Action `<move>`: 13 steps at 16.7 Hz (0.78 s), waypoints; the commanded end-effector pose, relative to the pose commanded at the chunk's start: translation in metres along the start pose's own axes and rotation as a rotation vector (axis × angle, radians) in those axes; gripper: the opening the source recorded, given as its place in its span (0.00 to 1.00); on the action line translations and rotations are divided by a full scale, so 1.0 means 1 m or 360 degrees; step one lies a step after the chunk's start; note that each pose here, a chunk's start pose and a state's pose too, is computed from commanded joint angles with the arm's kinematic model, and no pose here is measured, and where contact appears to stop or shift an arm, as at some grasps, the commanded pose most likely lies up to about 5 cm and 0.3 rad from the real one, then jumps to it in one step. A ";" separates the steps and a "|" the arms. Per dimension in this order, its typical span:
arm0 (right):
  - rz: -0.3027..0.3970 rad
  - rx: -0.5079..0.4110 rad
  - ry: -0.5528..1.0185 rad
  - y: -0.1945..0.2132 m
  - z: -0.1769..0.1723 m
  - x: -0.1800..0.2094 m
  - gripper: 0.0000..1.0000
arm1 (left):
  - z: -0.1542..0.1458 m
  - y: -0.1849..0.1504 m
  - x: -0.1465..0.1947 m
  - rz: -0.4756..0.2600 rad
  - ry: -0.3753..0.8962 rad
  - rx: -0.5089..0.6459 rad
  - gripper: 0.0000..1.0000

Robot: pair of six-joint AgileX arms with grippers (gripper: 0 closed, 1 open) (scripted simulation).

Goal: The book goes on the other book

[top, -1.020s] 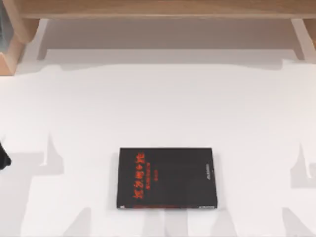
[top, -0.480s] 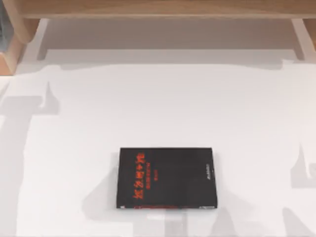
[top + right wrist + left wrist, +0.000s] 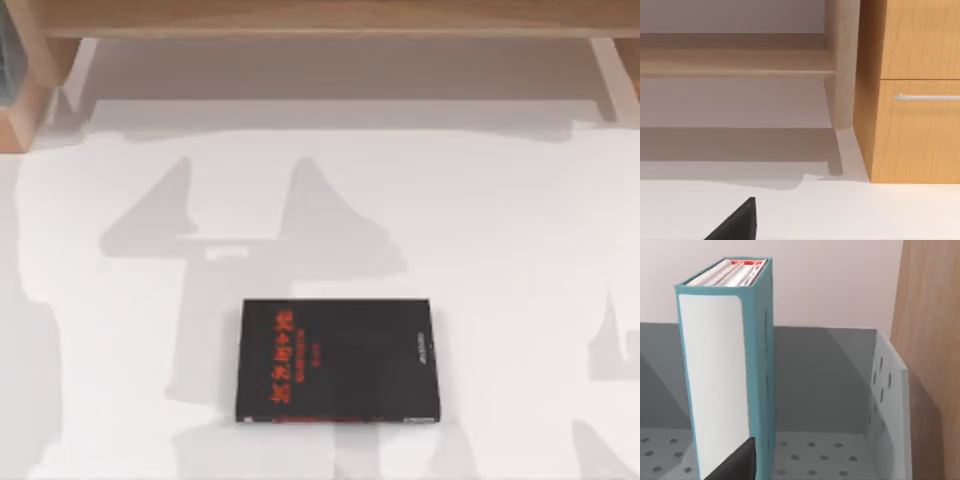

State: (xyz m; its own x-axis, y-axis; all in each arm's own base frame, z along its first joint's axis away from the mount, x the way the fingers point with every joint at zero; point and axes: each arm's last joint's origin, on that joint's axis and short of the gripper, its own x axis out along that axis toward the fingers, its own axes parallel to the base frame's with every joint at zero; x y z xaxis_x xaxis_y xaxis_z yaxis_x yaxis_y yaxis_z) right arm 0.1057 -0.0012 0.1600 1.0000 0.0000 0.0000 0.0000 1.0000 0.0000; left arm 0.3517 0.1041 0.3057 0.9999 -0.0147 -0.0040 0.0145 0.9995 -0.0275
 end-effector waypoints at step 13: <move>0.0000 0.0000 0.0000 0.000 0.000 0.000 1.00 | -0.056 0.073 0.086 -0.0004 -0.0002 -0.0003 1.00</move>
State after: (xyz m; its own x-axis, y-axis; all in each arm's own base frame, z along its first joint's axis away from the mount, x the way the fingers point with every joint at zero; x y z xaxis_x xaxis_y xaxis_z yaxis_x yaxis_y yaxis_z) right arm 0.1057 -0.0012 0.1600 1.0000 0.0000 0.0000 0.0000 1.0000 0.0000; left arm 0.4384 0.1748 0.2473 0.9999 -0.0170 -0.0027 0.0169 0.9994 -0.0292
